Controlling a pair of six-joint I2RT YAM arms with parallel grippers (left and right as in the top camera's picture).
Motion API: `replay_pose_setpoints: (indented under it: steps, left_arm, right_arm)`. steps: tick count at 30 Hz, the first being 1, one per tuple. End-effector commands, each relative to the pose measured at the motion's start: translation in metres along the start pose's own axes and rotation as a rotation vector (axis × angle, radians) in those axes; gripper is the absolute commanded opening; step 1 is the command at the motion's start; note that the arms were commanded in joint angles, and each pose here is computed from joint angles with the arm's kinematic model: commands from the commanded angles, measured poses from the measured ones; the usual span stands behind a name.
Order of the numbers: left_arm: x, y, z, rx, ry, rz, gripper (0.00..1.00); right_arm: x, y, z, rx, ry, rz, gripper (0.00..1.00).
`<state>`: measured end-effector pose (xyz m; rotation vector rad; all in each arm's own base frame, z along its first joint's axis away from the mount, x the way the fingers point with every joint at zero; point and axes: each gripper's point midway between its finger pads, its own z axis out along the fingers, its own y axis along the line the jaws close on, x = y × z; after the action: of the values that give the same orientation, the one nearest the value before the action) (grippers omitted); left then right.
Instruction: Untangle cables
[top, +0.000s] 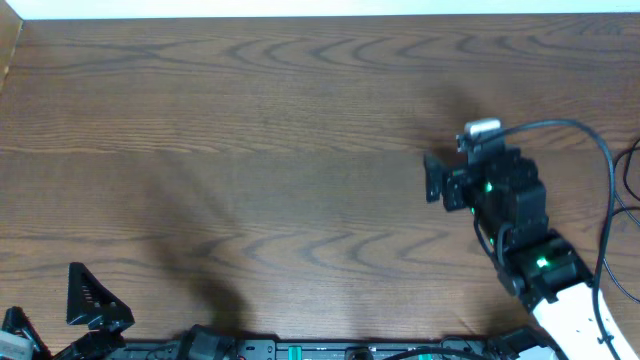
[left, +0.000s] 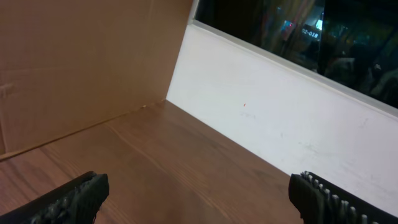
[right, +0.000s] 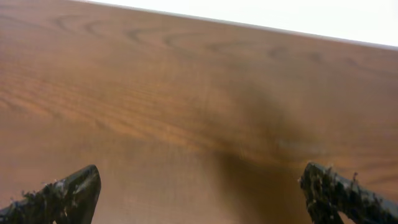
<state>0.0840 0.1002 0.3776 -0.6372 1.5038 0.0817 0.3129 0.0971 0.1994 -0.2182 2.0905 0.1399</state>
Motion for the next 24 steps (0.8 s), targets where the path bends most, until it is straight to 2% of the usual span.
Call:
replay_pose_setpoints:
  steps: [1,24]
  left_arm:
    - [0.001,0.002,0.0,-0.01,-0.001,-0.007,0.98]
    - [0.03,0.017,-0.002,-0.059,0.108,0.114,0.98]
  right_arm:
    - [0.018,-0.003,0.0,-0.003,0.013,0.036,0.99]
    - [0.024,-0.004,0.0,-0.003,0.021,0.034,0.99]
